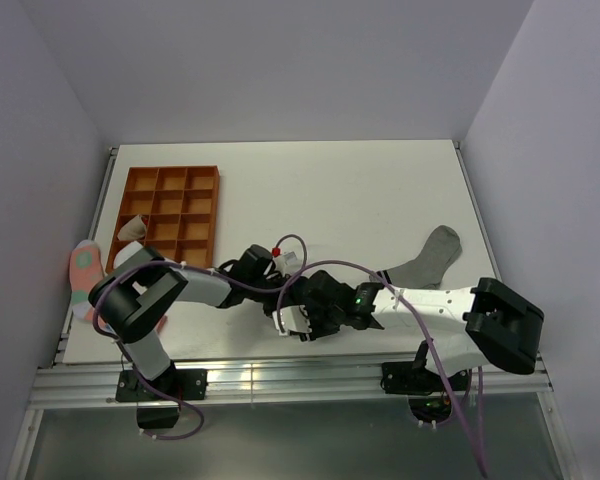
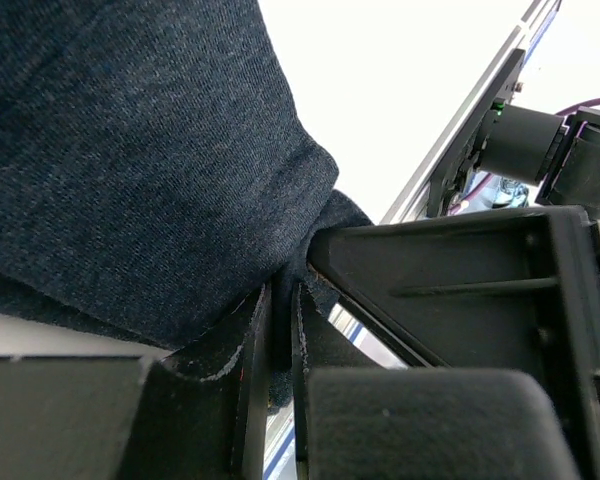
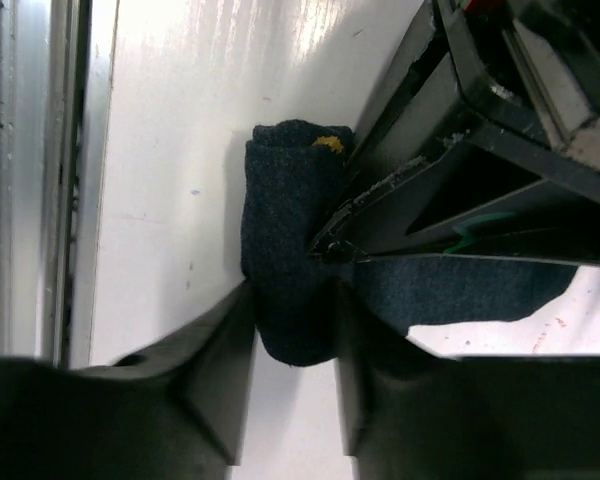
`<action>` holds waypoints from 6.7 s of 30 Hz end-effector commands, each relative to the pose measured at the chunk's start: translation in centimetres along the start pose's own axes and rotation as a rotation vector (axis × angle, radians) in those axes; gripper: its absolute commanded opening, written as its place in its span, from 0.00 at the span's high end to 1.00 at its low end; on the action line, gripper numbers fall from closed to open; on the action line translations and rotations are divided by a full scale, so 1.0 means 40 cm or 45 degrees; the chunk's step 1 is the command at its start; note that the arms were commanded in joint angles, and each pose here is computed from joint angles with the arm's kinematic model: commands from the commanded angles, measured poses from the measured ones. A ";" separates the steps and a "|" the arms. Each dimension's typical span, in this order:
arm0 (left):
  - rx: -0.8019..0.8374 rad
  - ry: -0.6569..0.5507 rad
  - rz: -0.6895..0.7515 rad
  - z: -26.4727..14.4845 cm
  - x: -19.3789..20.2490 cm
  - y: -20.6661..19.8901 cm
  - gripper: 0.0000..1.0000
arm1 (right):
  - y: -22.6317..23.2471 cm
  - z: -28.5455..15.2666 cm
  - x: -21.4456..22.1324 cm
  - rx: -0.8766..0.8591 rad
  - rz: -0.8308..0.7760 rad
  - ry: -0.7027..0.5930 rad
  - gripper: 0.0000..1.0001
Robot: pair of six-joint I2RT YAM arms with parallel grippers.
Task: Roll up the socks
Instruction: Roll the sock at the center of the board.
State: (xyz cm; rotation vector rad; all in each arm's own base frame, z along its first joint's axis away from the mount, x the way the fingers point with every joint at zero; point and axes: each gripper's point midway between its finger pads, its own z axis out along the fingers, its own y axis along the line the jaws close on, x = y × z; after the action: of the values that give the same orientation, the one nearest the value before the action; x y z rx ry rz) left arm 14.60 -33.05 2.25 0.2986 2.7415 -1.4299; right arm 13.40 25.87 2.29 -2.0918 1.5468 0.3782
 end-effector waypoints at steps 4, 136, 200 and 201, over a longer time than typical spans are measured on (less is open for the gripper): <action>-0.166 0.005 -0.058 -0.028 0.053 0.086 0.98 | 0.015 0.002 0.008 -0.058 0.035 0.058 0.70; -0.322 -0.373 0.281 0.014 0.120 0.159 1.00 | -0.178 -0.160 0.107 -0.056 0.725 -0.024 0.45; -0.027 -0.453 0.034 -0.048 0.040 0.057 0.66 | 0.040 -0.019 0.024 -0.322 0.262 0.046 0.77; -0.023 -0.487 0.032 -0.055 0.029 0.052 0.65 | 0.038 -0.019 0.024 -0.323 0.268 0.045 0.78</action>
State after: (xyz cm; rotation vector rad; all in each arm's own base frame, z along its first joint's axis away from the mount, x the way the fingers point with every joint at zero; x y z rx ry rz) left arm 13.85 -31.26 2.69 0.1114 2.4062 -1.3809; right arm 12.99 25.82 2.78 -2.1112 1.7126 0.6205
